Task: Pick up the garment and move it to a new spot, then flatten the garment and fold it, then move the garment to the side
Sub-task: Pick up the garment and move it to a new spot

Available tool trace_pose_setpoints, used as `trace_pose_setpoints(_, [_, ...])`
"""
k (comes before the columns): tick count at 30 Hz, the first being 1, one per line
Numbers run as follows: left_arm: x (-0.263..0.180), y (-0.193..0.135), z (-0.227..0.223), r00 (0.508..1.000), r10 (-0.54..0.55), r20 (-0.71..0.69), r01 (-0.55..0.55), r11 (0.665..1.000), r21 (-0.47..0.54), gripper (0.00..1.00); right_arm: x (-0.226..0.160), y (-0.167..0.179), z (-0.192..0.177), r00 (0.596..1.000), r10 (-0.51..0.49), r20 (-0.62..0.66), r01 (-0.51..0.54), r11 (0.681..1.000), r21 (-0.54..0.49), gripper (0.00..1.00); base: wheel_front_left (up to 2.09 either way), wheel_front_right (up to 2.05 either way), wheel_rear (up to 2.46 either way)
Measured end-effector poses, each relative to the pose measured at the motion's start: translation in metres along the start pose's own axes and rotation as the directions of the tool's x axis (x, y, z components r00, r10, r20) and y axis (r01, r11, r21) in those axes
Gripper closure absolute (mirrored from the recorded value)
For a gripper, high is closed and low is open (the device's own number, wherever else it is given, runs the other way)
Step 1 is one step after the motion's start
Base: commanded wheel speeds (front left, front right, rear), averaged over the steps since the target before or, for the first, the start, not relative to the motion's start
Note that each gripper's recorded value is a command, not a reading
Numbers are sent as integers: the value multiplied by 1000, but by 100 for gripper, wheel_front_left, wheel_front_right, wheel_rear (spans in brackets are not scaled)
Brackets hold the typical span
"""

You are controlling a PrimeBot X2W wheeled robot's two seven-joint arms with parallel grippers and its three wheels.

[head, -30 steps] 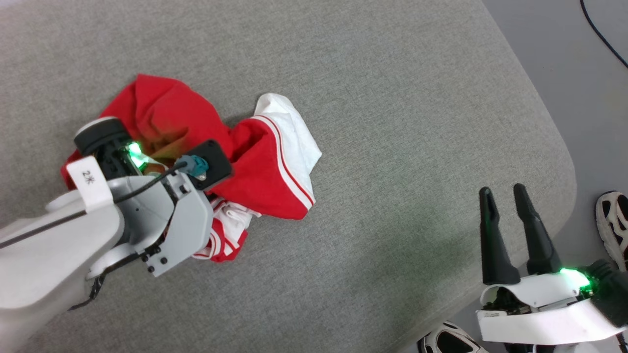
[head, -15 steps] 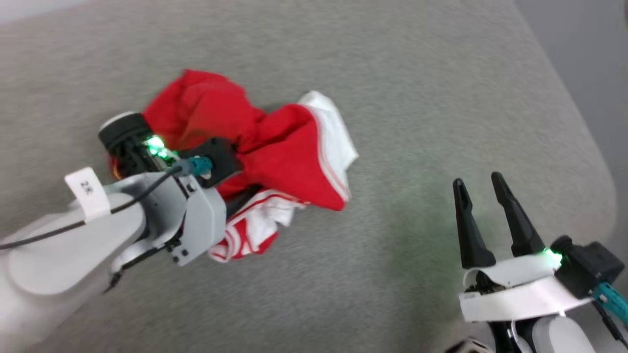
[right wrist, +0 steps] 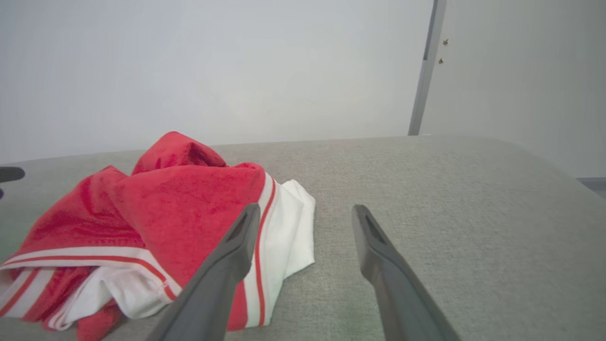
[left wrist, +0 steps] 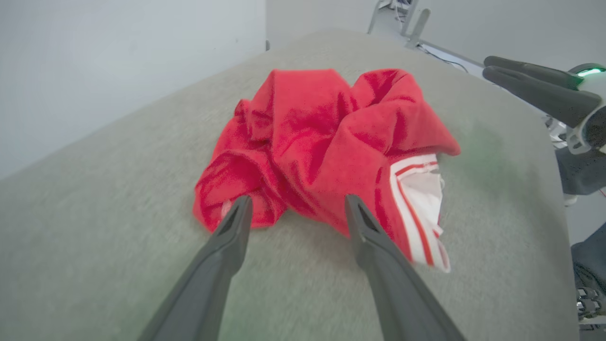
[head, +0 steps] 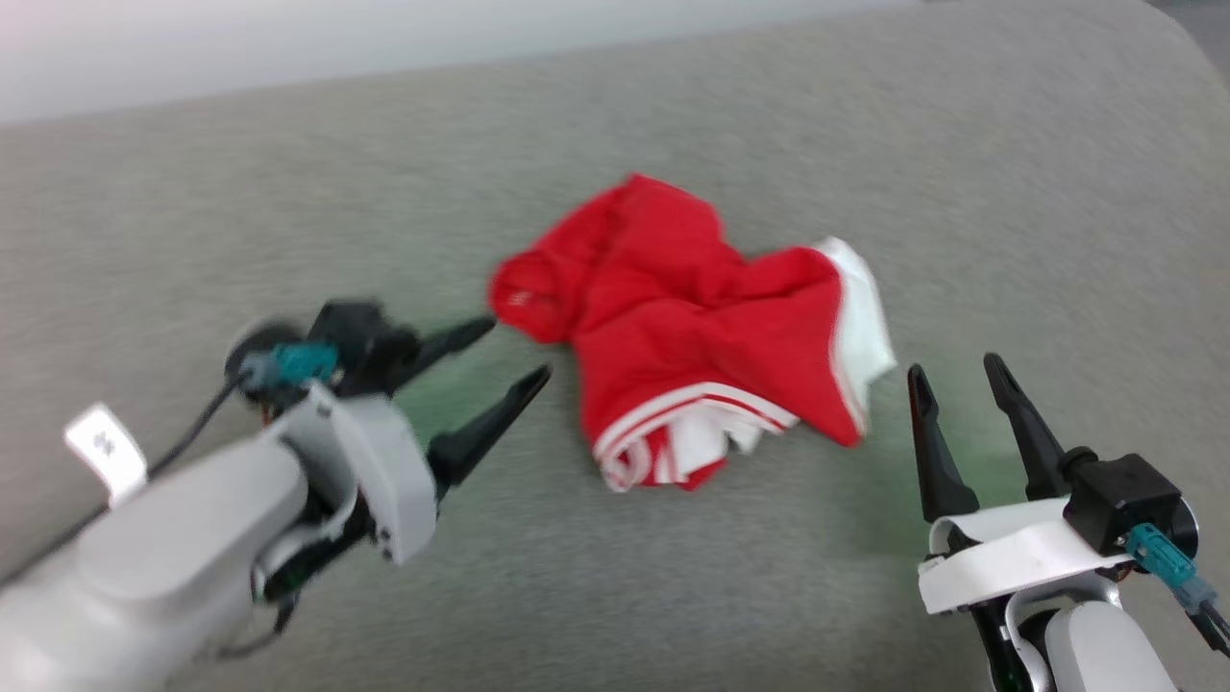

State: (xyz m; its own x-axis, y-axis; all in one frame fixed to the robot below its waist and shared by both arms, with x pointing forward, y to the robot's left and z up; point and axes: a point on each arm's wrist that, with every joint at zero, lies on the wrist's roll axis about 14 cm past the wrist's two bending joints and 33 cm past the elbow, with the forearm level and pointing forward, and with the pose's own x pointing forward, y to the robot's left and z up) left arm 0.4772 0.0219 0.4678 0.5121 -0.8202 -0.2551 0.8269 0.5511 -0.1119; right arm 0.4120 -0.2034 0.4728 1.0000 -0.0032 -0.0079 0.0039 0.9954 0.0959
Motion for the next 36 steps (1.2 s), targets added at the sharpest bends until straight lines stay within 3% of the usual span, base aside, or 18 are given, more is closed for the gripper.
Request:
trace_pose_setpoints(3, [-31, 11, -22, 993, 114, -18, -116, 989, -88, 0, 4, 13, -4, 999, 39, -10, -39, 999, -5, 0, 0, 0, 0])
trace_pose_setpoints(6, [-62, 22, -40, 971, 235, -38, -238, 958, -162, 0, 8, 21, -5, 998, 62, -13, -62, 998, -18, 0, 0, 0, 0])
trace_pose_setpoints(14, [-145, 38, -59, 846, 533, 14, -506, 811, -295, 0, -5, 32, -18, 995, 87, -52, -89, 996, -27, 0, 0, 0, 0])
trace_pose_setpoints(18, [-185, 36, -64, 778, 627, 33, -592, 751, -293, 0, -13, 31, -12, 995, 88, -39, -90, 995, -49, 0, 0, 0, 0])
trace_pose_setpoints(25, [-251, 37, -48, 640, 757, 136, -710, 649, -274, 0, -24, 38, 8, 993, 114, 5, -114, 991, -64, 0, 0, 0, 0])
trace_pose_setpoints(30, [-283, 29, -35, 558, 802, 215, -764, 597, -245, 0, -28, 44, 26, 990, 131, 51, -127, 989, -72, 0, 0, 0, 0])
trace_pose_setpoints(36, [-290, 15, -27, 520, 809, 275, -779, 581, -238, 0, -32, 39, 53, 985, 117, 130, -108, 991, -77, 0, 0, 0, 0])
